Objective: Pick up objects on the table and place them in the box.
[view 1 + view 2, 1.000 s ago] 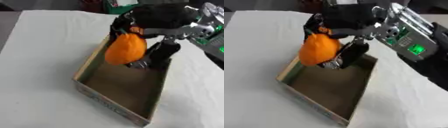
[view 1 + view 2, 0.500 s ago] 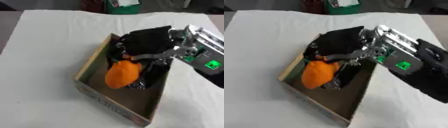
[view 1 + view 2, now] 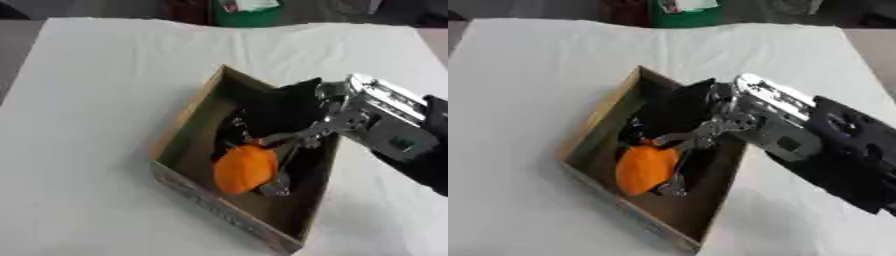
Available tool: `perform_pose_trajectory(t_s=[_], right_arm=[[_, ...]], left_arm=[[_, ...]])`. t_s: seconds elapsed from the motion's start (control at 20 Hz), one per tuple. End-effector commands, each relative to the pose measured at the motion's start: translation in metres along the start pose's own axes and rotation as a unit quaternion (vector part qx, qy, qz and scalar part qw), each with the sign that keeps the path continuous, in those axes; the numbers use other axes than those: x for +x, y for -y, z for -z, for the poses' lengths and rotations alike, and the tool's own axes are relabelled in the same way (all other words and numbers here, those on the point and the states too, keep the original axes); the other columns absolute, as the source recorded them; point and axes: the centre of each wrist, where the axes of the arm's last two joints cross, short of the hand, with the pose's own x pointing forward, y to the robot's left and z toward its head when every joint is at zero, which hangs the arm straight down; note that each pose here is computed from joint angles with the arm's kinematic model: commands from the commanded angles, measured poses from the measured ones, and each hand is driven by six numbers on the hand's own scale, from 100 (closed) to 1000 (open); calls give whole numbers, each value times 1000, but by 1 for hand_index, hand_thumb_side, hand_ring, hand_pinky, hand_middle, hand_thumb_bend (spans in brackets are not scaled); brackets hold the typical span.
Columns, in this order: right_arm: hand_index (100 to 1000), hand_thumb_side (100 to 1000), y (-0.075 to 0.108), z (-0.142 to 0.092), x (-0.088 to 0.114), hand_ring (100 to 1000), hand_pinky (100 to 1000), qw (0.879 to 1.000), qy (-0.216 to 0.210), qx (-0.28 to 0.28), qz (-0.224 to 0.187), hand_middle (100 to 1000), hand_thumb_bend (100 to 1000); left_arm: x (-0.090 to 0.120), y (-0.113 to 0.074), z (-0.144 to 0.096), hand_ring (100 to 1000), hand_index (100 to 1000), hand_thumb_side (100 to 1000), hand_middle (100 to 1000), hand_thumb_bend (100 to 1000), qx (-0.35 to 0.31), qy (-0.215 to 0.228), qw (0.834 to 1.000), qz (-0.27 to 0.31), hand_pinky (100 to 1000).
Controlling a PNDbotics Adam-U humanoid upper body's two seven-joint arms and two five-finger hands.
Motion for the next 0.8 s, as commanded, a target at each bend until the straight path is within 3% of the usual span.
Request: perform_pose_trajectory(t_s=[0.05,0.1,0.15,0.35,0.6,0.8], right_arm=[[1000,498,3,-5,-4,967,859,999,-8,39,-26,903,554],[1000,494,2,-6,-4,969,860,998,-8,46,-29,905,571],[1000,486,1,-7,-5,983,867,998,-11,51,-33,923,687],[1000,510,4,-19,-6,990,863,997,-24,51,-45,931,770],[1000,566,15,-51,-2,982,865,998,-46,-1,-38,925,752],[1000,684,19,-83,-12,961,885,990,-71,-119,18,911,733]], left_arm=[[6,3,5,582,646,721,660,100,-8,13,1000,-7,423],[6,3,5,582,646,721,660,100,-8,13,1000,-7,423],[6,3,5,582,646,721,660,100,-8,12,1000,-7,423],[6,2,4,582,645,720,660,100,-7,10,1000,-6,422],[5,2,3,582,645,720,661,100,-10,6,1000,-7,422],[5,2,3,582,645,716,661,100,-6,7,1000,-7,422]])
